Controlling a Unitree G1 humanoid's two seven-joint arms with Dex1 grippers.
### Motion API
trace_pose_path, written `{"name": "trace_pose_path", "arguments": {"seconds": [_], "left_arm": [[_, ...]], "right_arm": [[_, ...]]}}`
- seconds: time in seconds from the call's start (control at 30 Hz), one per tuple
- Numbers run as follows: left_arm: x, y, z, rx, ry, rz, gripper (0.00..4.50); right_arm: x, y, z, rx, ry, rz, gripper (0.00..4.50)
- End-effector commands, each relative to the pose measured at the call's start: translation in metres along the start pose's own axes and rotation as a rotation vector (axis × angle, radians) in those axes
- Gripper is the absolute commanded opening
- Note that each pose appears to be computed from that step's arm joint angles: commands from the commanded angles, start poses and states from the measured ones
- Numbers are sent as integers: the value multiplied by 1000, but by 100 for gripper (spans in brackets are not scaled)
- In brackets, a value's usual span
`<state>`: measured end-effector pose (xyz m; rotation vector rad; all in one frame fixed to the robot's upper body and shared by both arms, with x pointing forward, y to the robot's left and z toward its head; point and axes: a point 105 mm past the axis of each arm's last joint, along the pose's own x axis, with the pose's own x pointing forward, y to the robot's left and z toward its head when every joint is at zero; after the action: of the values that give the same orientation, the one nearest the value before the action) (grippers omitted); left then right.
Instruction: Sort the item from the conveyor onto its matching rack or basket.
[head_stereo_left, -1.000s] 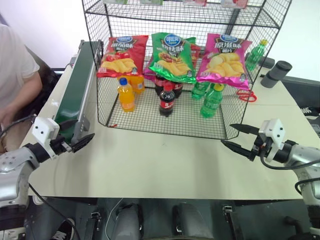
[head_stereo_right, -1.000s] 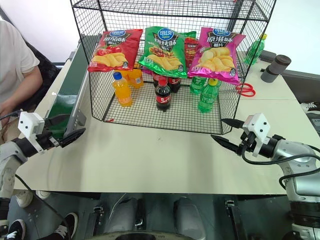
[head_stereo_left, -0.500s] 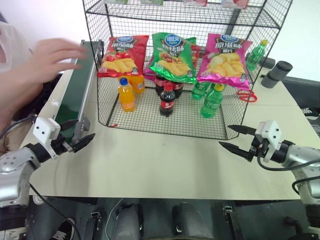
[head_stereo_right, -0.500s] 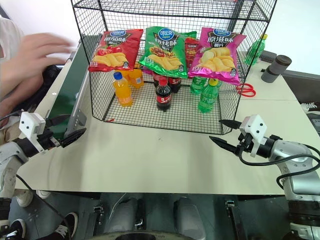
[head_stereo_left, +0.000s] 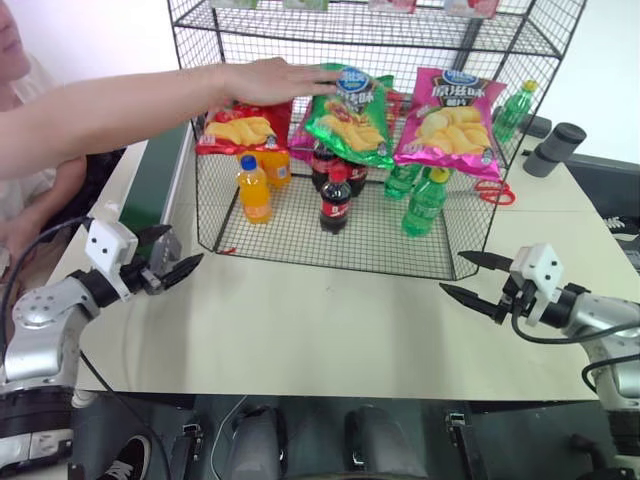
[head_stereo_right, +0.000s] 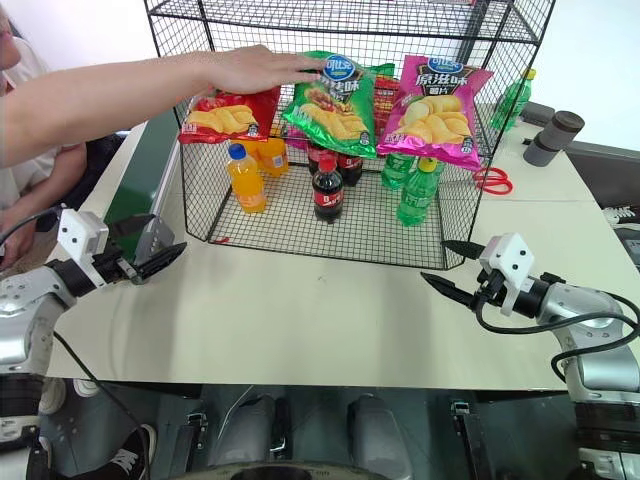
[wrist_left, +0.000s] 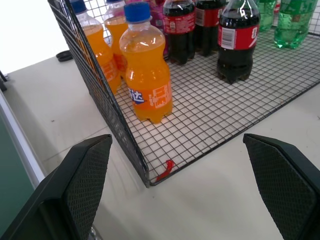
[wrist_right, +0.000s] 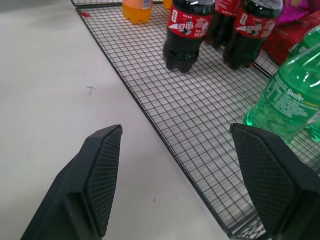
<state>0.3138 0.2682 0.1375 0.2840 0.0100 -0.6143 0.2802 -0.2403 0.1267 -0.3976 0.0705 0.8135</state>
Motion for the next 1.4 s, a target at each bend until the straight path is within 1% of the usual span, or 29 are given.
{"name": "trace_pose_path", "arguments": {"seconds": [0.03, 0.3, 0.57, 0.7, 0.83, 1.0, 1.4], "left_arm": [[2, 2, 9, 38, -28, -3, 450], [11, 0, 10, 45, -36, -29, 450], [8, -3, 8, 23, -32, -54, 450], [7, -6, 7, 27, -29, -63, 450], [8, -5, 7, 27, -28, -53, 450], [6, -14, 4, 2, -23, -93, 450], [3, -14, 4, -32, -10, -87, 450]], "right_arm": [[-6, -3, 9, -41, -30, -32, 359], [-7, -5, 11, -45, -27, -41, 359], [-4, -2, 13, -50, -36, -32, 359], [-5, 4, 8, -76, -4, 4, 359], [-6, 3, 11, -75, -8, 3, 359], [-4, 7, 11, -75, -7, 27, 359], [1, 7, 13, -80, -19, 32, 359]]}}
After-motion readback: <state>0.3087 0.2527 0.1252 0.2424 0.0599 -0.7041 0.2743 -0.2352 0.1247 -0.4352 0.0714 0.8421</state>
